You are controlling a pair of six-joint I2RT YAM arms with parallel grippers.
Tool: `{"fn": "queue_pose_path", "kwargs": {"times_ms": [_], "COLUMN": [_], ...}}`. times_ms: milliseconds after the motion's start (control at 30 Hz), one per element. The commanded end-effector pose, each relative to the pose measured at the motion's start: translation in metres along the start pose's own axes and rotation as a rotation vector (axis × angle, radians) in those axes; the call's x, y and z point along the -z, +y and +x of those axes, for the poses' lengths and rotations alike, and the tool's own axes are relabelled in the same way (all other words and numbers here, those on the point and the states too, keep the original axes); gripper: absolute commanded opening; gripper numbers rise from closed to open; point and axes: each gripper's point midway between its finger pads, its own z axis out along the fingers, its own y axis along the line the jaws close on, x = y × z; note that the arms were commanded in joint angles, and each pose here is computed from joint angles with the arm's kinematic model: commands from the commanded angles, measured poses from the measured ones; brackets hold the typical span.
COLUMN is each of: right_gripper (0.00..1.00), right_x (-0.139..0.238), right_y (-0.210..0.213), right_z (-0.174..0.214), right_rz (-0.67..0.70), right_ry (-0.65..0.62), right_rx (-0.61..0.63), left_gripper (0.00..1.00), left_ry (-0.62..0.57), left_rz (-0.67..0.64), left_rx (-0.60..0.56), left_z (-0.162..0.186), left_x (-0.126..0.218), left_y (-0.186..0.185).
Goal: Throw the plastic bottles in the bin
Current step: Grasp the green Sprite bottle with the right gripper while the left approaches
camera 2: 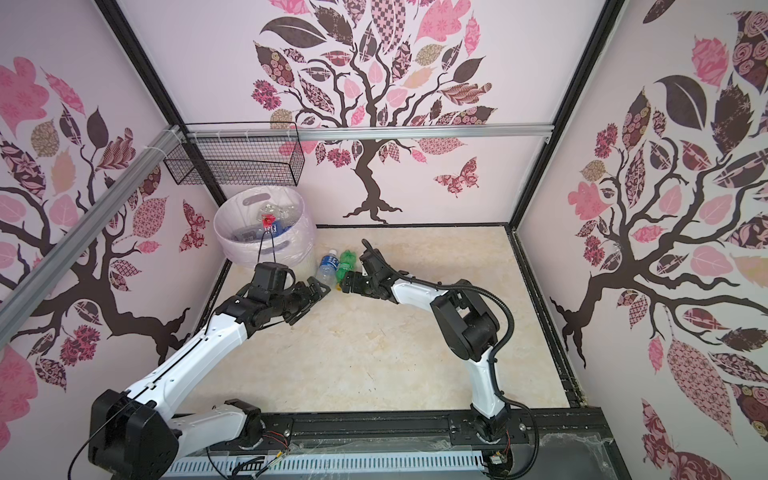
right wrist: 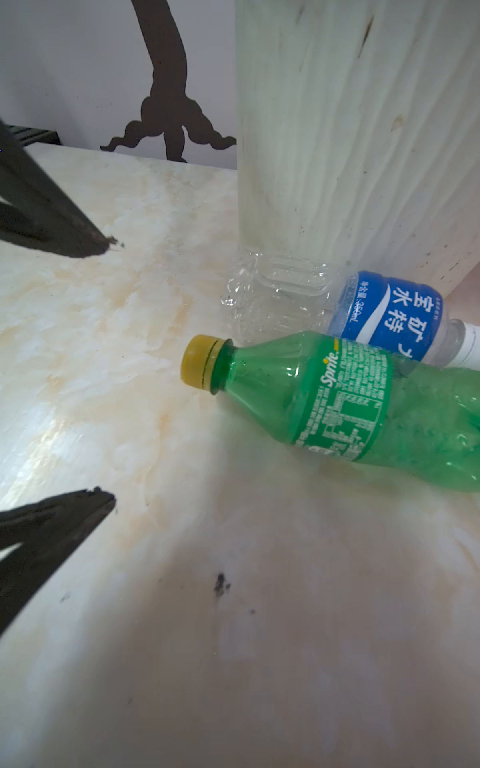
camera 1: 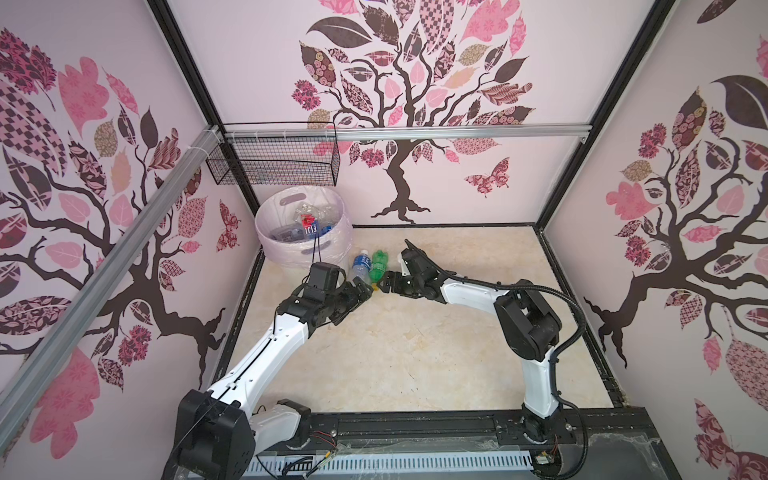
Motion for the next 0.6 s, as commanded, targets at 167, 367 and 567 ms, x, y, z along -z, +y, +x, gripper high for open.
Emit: {"fn": "queue_pose_path", "kwargs": {"times_ms": [167, 367, 567], "right_gripper": [0.83, 0.77, 0.72], "right_x": [-0.043, -0.064, -0.078], "right_y": [0.001, -0.002, -0.009], "right_z": [0.003, 0.006, 0.008], "right_rz": [-0.056, -0.083, -0.079], "right_ry": [0.043, 0.054, 0.061], "right_rx": [-0.1, -0.156, -0.189], "left_gripper": [0.97, 0.97, 0.97], "left_ry": [0.012, 0.039, 0.056], "left_rz": [0.015, -0.001, -0.005], "left_rx": [-0.01, -0.008, -0.008], "left_z": [-0.001, 0.0, -0.001], "left_x": [-0.001, -0.007, -0.01], "left_y": [0.014, 0.022, 0.027]}}
